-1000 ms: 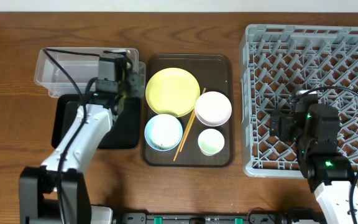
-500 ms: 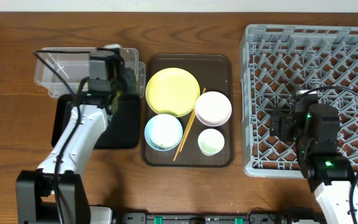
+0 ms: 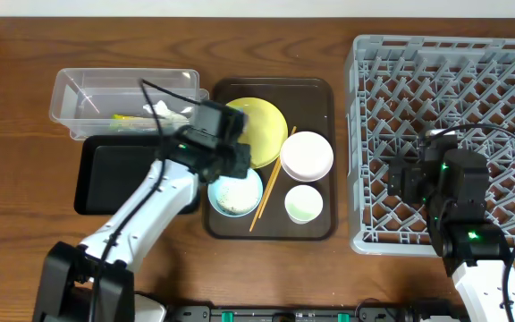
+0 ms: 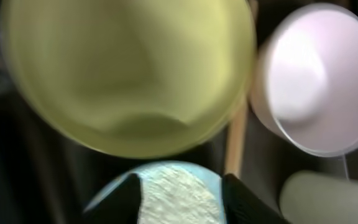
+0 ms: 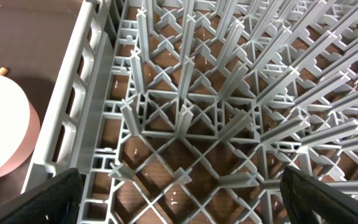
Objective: Sort waste into correct bins and load items into the dishwasher rack
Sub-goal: 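Reach the left gripper to the light-blue rice bowl and grasp its rim, then carry the bowl over the black tray and tip the rice out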
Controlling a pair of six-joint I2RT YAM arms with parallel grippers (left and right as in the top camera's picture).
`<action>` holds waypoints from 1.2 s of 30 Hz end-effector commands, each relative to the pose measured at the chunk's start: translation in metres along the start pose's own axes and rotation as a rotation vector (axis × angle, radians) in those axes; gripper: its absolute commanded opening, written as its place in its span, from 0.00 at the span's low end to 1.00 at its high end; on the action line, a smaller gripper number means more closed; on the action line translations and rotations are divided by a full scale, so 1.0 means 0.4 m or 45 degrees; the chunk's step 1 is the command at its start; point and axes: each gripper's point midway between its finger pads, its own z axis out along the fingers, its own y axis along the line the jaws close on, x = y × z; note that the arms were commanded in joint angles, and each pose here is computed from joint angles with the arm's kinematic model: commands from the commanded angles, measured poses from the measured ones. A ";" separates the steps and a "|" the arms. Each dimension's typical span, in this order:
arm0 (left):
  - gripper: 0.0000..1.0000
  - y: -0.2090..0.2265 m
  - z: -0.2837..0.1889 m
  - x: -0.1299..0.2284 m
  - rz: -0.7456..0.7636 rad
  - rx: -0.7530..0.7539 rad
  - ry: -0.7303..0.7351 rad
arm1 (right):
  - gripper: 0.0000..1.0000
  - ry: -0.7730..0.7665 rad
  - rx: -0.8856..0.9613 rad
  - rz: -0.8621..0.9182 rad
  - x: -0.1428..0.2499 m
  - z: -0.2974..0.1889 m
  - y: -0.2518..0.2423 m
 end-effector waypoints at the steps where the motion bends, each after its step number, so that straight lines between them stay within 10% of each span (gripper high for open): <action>1: 0.57 -0.048 -0.010 0.018 0.063 0.017 0.014 | 0.99 -0.025 -0.014 0.012 -0.022 -0.008 0.007; 7: 0.65 -0.089 0.016 0.068 0.067 0.019 0.072 | 0.99 -0.025 -0.014 0.012 -0.022 -0.008 0.007; 36: 0.22 -0.073 0.171 0.158 -0.206 -0.092 0.259 | 0.99 -0.025 -0.013 0.011 -0.022 -0.008 0.007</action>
